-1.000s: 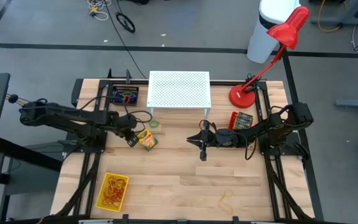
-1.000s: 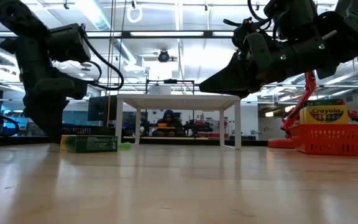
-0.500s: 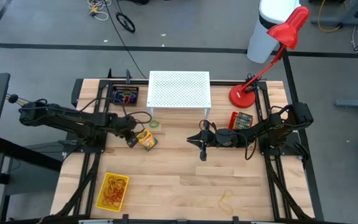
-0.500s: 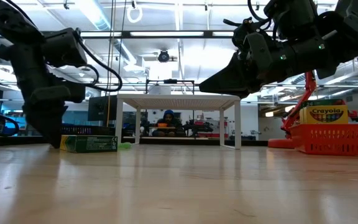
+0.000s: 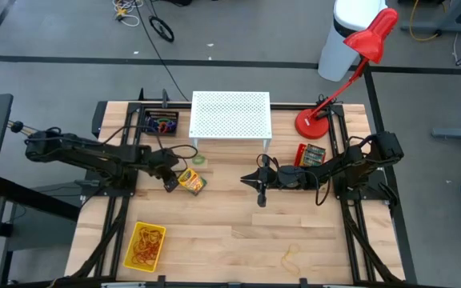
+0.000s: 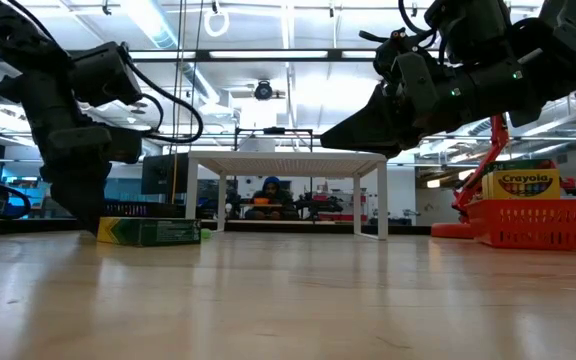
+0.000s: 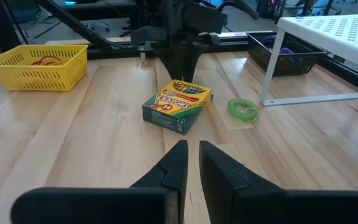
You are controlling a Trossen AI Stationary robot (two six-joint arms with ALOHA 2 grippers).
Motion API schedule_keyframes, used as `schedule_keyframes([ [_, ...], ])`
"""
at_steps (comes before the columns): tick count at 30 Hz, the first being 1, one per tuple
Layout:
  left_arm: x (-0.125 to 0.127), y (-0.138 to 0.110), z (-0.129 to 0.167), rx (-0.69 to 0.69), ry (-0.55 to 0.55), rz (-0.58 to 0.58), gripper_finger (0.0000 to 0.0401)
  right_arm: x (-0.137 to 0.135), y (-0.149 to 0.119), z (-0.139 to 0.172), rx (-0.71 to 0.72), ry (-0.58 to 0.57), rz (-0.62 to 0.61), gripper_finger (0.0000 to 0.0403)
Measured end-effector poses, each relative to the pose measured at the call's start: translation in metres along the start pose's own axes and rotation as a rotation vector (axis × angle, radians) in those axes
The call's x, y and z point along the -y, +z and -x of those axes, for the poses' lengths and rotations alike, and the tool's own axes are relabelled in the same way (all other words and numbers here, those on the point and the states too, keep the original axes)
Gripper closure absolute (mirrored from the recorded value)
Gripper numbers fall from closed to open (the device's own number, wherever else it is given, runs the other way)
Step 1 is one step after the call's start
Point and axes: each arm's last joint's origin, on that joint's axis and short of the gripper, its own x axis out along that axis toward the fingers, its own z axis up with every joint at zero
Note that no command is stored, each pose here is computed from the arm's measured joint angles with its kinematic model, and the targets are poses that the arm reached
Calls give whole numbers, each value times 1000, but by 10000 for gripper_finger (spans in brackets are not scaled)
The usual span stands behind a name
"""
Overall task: Pick & Place Office Desk Supplies
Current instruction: Put the box yellow crayon into the red bin
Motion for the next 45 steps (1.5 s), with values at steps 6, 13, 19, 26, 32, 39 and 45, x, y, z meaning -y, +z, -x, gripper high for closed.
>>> schedule_keyframes([
  [6,-5,-9,-5,0,0,2,323,0,0,0,0,0,0,352],
  [13,-4,-8,-4,6,-22,-21,392,0,0,0,0,1,0,352],
  [19,1,0,2,46,-44,-50,396,0,0,0,0,1,0,352],
  [26,14,22,16,131,-55,-146,398,0,0,0,-1,1,1,352],
  [32,32,34,29,191,-71,-250,398,0,0,0,0,1,1,352],
  [39,50,41,44,243,-29,-369,398,0,0,0,0,1,1,352],
  [45,55,41,50,207,0,-332,390,0,0,0,0,1,1,352],
])
